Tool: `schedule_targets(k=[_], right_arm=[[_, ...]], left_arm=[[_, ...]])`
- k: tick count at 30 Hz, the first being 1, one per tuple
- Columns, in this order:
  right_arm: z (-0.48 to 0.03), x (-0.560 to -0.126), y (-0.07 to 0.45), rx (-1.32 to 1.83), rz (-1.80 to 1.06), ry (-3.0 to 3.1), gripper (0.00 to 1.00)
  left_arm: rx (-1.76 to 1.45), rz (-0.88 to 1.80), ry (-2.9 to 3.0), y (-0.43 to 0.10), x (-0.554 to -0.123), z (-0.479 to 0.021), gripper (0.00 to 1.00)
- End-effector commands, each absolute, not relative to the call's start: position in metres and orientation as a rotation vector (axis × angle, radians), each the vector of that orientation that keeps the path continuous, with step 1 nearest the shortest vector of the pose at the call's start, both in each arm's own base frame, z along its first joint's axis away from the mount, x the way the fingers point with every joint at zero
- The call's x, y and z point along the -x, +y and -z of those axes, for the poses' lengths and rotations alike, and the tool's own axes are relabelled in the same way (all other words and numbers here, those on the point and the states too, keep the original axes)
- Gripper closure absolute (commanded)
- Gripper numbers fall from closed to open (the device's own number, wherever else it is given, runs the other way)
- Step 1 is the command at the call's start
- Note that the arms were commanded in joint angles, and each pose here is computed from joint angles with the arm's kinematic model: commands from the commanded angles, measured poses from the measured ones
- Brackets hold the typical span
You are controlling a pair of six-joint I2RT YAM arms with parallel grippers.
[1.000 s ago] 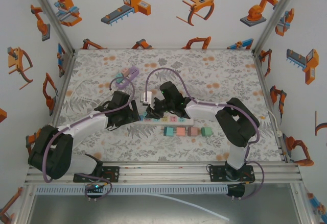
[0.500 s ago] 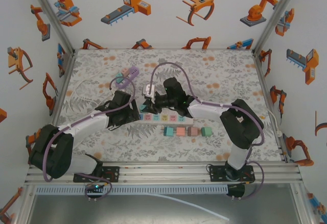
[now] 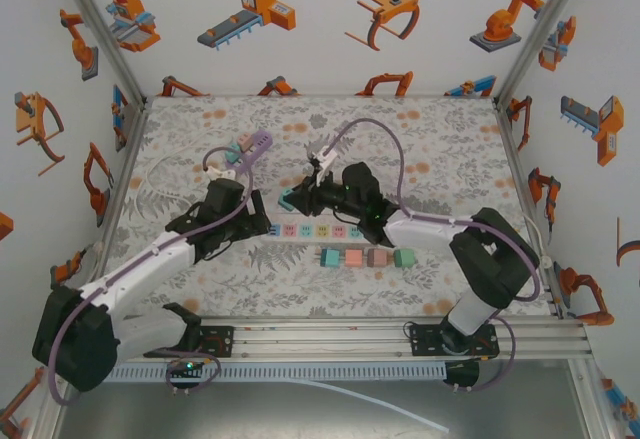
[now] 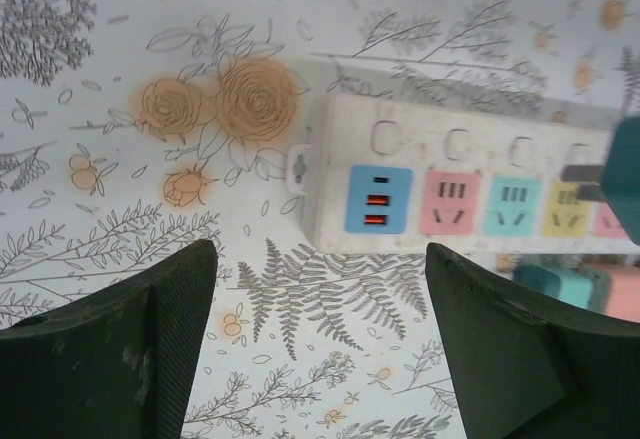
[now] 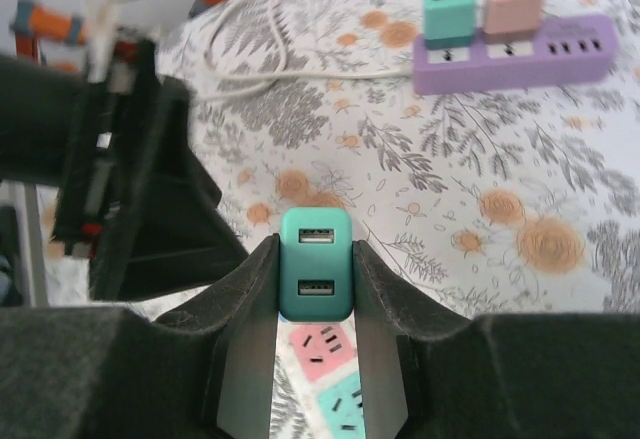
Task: Pull the plug off the socket
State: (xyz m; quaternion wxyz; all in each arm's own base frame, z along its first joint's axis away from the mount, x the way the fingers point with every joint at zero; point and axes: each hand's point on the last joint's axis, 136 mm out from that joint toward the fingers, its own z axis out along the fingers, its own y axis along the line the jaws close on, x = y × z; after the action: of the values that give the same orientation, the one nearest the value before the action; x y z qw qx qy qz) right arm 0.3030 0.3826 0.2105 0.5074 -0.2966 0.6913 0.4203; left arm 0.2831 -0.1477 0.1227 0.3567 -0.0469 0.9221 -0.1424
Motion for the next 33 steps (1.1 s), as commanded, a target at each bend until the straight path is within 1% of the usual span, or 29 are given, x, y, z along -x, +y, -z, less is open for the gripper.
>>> schedule_targets(k=[1, 7, 11, 13, 15, 16, 21, 26, 33], right_arm=[[-0.246, -0.32, 0.357, 0.25, -1.091, 1.661, 0.94], [-0.226, -0.286, 0.344, 0.089, -0.979, 1.716, 0.93], [-0.209, -0.261, 0.342, 0.053, -0.924, 1.767, 0.93], [-0.198, -0.247, 0.345, 0.026, -0.908, 1.799, 0.93], [-0.189, -0.234, 0.35, 0.003, -0.891, 1.828, 0.92], [-0.185, -0.228, 0.353, -0.008, -0.88, 1.839, 0.92], [-0.155, -0.225, 0.353, -0.167, -0.813, 1.912, 0.9], [-0.132, -0.23, 0.354, -0.216, -0.706, 1.975, 0.88], [-0.108, -0.233, 0.356, -0.232, -0.648, 1.997, 0.86]], left_arm=[[-0.012, 0.375, 2.324, -0.151, -0.275, -0.148, 0.19], [-0.268, 0.444, 2.166, -0.157, -0.248, -0.205, 0.14], [-0.442, 0.525, 2.021, -0.165, -0.227, -0.242, 0.1], [-0.537, 0.591, 1.943, -0.174, -0.215, -0.26, 0.04], [-0.588, 0.591, 1.893, -0.174, -0.208, -0.273, 0.0], [-0.598, 0.572, 1.876, -0.172, -0.208, -0.279, 0.02], [-0.735, 0.516, 1.857, -0.169, -0.195, -0.285, 0.03], [-0.93, 0.555, 1.882, -0.177, -0.173, -0.269, 0.03], [-0.905, 0.497, 1.918, -0.168, -0.175, -0.256, 0.03]])
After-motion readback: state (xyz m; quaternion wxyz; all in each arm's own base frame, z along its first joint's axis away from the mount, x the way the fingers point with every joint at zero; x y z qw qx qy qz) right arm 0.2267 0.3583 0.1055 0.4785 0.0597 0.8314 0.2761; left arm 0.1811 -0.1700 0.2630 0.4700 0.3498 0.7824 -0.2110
